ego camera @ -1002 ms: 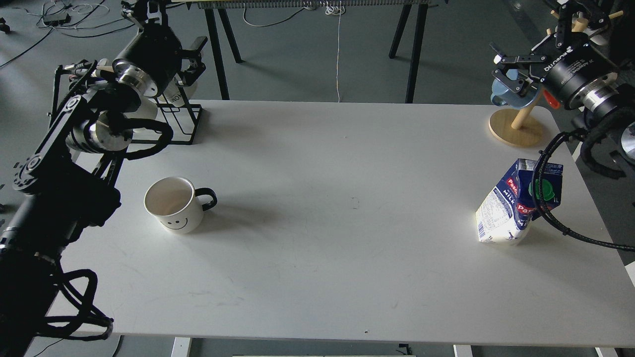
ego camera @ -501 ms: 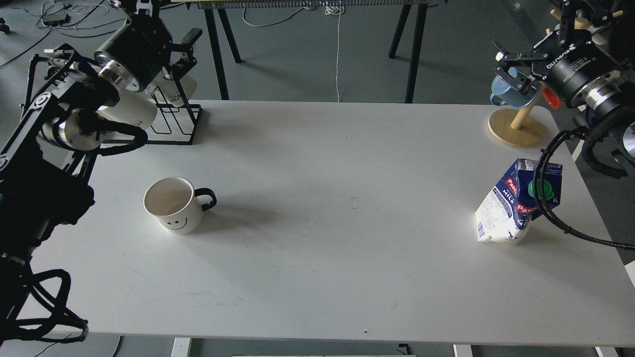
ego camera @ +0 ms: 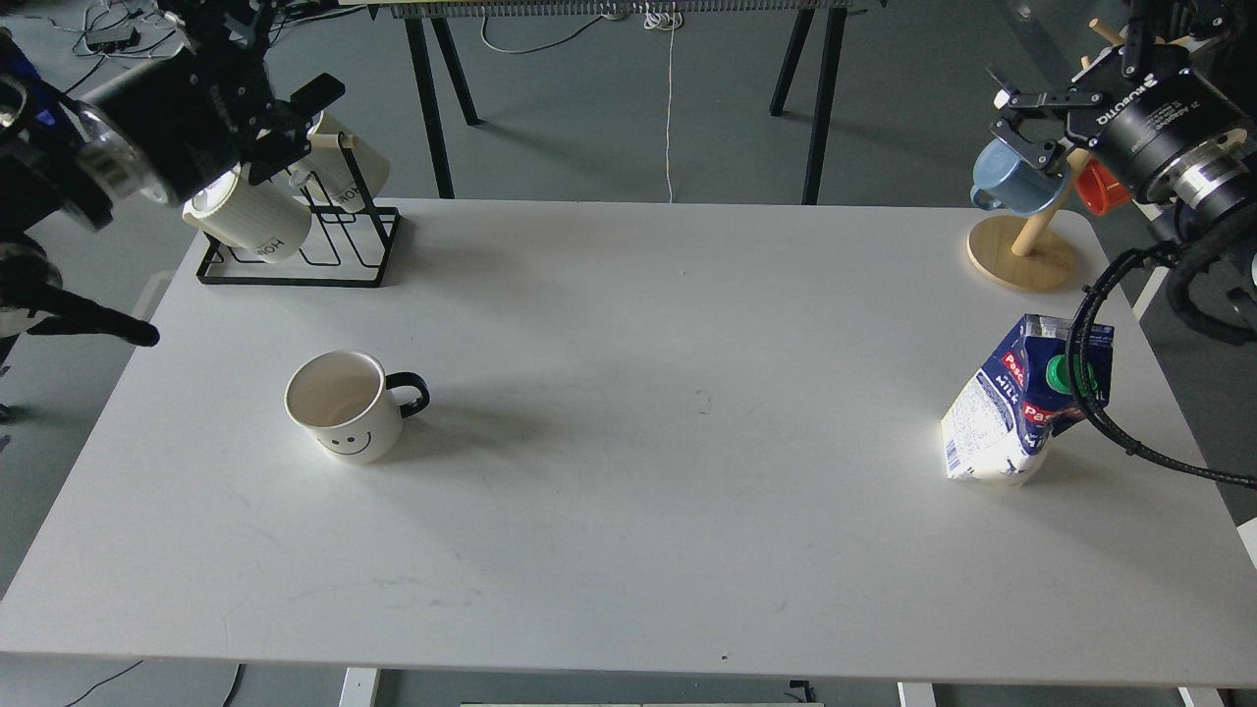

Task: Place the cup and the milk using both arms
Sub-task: 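Move the left gripper away from the wire rack toward the table, then reach the left gripper to the smiley mug and grasp its rim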

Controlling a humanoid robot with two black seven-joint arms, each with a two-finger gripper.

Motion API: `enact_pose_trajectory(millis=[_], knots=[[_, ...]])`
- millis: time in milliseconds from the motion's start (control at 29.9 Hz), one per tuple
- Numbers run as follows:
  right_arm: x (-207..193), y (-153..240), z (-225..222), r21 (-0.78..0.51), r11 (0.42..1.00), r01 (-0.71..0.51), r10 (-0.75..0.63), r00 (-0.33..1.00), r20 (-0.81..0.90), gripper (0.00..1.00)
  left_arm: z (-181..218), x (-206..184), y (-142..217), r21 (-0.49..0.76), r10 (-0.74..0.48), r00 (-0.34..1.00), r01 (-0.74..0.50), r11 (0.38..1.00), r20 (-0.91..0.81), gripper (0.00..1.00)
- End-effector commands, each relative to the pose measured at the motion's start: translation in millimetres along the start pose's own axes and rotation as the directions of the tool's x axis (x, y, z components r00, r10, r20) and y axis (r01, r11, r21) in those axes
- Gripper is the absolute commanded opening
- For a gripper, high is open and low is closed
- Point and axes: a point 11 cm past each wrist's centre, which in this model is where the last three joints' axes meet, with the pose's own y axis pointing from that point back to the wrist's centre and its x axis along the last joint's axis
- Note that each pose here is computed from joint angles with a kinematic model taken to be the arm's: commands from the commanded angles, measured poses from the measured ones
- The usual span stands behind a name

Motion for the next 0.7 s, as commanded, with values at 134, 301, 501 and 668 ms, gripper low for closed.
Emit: enact_pose_trajectory(millis=[134, 301, 501, 668], knots=[[-23, -9, -22, 0.016, 0.999, 0.046, -0.044, 0.997, -0.067, 0.98, -31, -12, 64, 0.271, -0.106, 0.959, 0.032, 0.962, 0.265, 1.0], [-38, -19, -32, 0.007, 0.999, 0.048, -0.046, 0.979, -0.197, 0.98, -67, -20, 77, 0.417, -0.211, 0.896, 0.032, 0.908, 0.39, 1.0], [-49, -25, -33, -0.024, 0.999, 0.036, -0.04, 0.978, -0.206, 0.98, -116, -22, 93, 0.57, -0.346, 0.798, 0.003, 0.821, 0.493, 1.0], [-56, -27, -32, -0.037, 0.999, 0.033, -0.04, 0.977, -0.211, 0.98, -135, -8, 104, 0.636, -0.34, 0.81, -0.052, 0.77, 0.478, 1.0]])
